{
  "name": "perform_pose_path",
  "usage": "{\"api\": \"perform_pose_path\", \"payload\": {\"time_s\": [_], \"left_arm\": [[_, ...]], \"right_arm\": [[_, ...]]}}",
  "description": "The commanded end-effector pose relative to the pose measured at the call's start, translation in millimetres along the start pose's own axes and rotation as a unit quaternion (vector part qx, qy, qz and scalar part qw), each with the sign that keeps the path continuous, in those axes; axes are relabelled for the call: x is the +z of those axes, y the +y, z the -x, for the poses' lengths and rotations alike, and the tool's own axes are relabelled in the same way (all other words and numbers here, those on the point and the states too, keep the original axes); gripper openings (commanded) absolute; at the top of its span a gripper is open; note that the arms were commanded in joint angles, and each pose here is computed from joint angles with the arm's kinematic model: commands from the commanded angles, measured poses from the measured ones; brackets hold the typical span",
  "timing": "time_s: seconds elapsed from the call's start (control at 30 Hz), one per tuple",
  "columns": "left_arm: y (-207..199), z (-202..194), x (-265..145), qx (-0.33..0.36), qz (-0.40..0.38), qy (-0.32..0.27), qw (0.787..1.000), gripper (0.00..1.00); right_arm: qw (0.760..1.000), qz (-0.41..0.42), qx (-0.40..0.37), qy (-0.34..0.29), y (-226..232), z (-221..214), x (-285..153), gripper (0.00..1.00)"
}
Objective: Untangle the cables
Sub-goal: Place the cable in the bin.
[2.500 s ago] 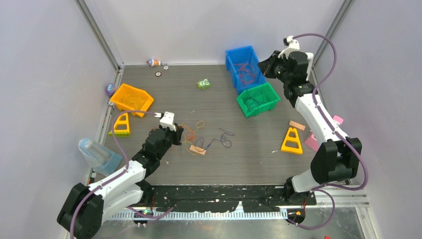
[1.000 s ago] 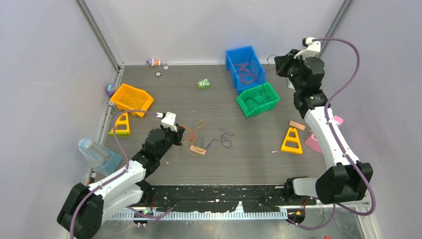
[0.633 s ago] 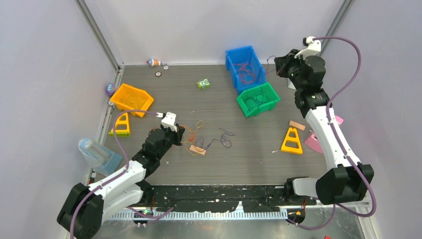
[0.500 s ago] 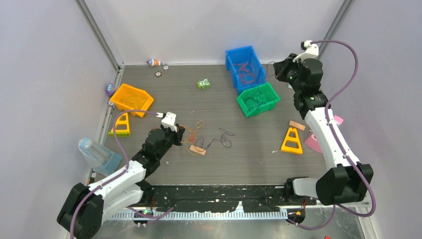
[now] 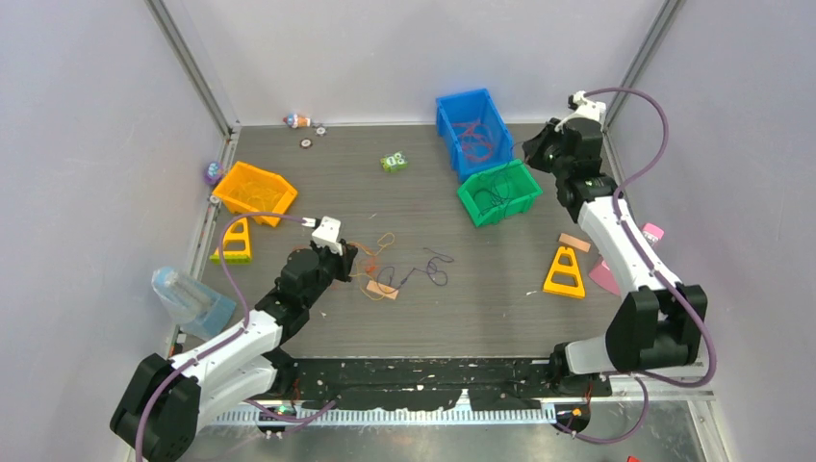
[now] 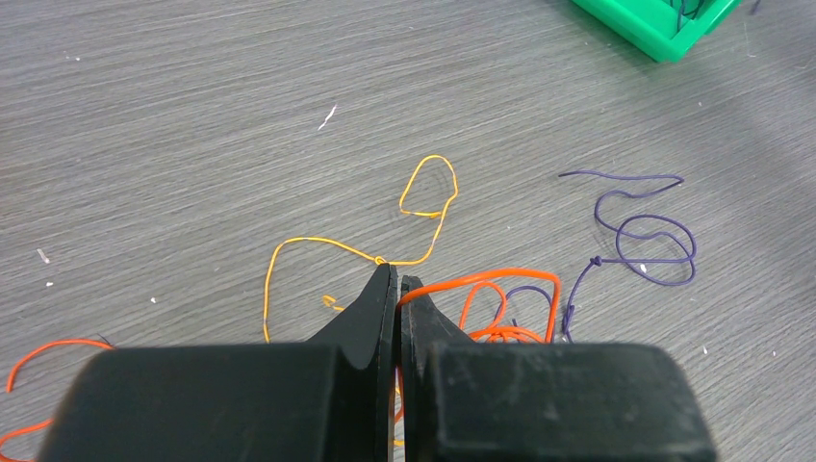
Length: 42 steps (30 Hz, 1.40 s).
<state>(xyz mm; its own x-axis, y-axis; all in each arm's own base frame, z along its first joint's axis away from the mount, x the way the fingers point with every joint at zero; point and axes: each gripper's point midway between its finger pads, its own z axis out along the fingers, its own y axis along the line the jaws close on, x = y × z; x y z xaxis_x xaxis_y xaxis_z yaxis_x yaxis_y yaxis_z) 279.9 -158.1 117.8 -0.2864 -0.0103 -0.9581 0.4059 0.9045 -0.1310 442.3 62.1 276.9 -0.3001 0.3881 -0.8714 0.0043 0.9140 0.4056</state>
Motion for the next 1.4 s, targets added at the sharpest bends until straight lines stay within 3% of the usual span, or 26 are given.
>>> {"api": "perform_pose_path", "payload": {"time_s": [0.0,0.37,0.43,0.5,0.63,0.73,1.07,1.27,1.37], "left_arm": [[-2,13,1,0.003,-0.007,-0.024,1.0,0.0],[-2,13,0,0.004,-0.006,-0.024,1.0,0.0],[-3,13,1,0.004,-0.008,-0.024,1.0,0.0],[-2,13,1,0.004,-0.007,-0.024,1.0,0.0],[-2,13,1,0.004,-0.005,-0.024,1.0,0.0],[-2,13,1,0.004,-0.006,-0.023,1.0,0.0],[-2,13,2,0.004,-0.007,-0.021,1.0,0.0],[-2,12,2,0.004,-0.007,-0.019,1.0,0.0],[-3,12,2,0.004,-0.008,-0.018,1.0,0.0]], "right_arm": [[0.998,-0.052,0.019,0.004,-15,4,18,0.05],[0.987,-0.158,0.011,0.013,-58,-10,48,0.05],[0.98,-0.197,0.014,0.007,-72,-10,56,0.05],[0.958,-0.284,0.025,0.015,-103,-22,62,0.05],[0.937,-0.347,0.025,0.034,-122,-48,62,0.05],[0.938,-0.344,0.011,0.034,-112,-68,64,0.05],[0.943,-0.31,-0.004,0.121,-101,-152,83,0.05],[0.931,-0.317,-0.036,0.178,-105,-176,89,0.05],[0.932,-0.31,-0.052,0.18,-92,-162,90,0.09]]}}
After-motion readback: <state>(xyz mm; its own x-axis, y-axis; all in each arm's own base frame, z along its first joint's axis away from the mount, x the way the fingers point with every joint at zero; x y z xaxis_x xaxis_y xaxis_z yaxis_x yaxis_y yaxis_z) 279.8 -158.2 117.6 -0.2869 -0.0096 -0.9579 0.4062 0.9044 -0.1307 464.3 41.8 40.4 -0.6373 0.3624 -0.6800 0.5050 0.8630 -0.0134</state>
